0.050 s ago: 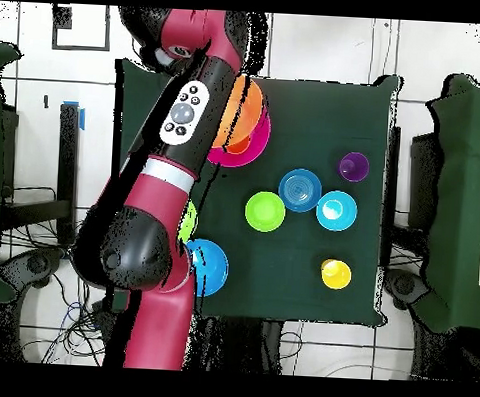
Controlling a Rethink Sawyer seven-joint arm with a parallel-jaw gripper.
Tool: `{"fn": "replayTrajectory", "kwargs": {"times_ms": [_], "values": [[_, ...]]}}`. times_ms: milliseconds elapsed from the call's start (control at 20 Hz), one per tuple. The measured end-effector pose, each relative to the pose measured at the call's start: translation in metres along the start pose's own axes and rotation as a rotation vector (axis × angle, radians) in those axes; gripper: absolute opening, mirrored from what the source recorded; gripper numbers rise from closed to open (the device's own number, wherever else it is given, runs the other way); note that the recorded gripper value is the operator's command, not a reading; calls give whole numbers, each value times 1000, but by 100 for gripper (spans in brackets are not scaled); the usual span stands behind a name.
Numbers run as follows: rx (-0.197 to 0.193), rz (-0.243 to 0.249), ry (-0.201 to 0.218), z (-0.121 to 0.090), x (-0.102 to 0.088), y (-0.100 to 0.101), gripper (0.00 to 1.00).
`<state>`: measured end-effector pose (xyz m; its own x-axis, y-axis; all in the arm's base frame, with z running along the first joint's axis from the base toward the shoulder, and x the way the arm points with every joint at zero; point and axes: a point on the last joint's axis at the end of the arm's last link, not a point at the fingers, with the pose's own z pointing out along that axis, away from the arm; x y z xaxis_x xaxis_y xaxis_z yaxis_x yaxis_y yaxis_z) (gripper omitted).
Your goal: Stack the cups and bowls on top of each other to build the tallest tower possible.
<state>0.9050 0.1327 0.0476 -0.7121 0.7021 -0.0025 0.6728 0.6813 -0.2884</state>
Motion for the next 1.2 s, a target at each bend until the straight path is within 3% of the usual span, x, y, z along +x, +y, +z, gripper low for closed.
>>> {"fn": "replayTrajectory", "kwargs": {"times_ms": [1200], "values": [[-6, 0, -9, -9, 0, 0, 100]]}}
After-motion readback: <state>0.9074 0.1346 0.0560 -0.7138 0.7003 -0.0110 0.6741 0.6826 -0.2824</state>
